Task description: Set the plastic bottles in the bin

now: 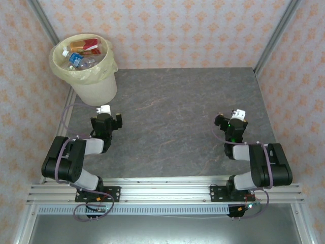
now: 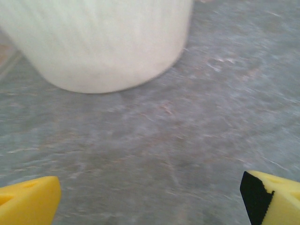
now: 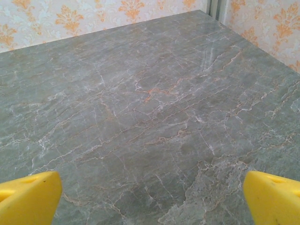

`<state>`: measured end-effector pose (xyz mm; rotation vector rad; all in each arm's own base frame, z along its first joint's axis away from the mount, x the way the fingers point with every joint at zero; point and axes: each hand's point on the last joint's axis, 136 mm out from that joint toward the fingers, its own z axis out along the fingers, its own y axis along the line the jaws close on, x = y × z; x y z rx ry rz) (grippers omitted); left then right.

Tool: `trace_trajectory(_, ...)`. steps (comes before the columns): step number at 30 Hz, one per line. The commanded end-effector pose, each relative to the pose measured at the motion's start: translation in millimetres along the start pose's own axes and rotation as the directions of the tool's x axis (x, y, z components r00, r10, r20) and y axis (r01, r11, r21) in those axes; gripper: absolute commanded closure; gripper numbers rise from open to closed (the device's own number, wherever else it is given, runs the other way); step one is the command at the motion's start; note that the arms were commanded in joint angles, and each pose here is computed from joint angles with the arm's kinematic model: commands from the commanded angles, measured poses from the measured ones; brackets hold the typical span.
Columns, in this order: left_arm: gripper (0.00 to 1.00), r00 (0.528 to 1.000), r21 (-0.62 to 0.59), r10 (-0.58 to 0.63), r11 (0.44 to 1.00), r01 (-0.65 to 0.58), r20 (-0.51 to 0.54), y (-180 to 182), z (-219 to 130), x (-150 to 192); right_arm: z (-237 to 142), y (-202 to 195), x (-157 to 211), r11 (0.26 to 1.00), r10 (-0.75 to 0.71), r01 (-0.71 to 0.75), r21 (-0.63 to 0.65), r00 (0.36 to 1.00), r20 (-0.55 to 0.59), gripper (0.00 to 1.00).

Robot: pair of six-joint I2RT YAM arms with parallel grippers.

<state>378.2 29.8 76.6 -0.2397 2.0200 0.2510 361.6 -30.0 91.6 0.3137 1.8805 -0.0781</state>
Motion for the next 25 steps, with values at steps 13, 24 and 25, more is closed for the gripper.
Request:
trace_trajectory(13, 0.00, 0.994, -0.124, -0.046, 0.991, 0.059, 0.103, 23, -3, -23, 29, 7, -7, 0.999, -0.030, 0.031, 0.021, 0.998, -0.057, 0.01)
trace_trajectory(24, 0.00, 0.994, -0.124, -0.048, 0.990, 0.060, 0.103, 23, -3, -23, 30, 11, -6, 0.999, -0.037, 0.037, -0.007, 0.997, -0.067, 0.01)
trace_trajectory(25, 0.00, 0.994, -0.123, -0.047, 0.991, 0.060, 0.103, 23, -3, -23, 30, 11, -6, 0.999, -0.038, 0.038, -0.006, 0.997, -0.067, 0.01)
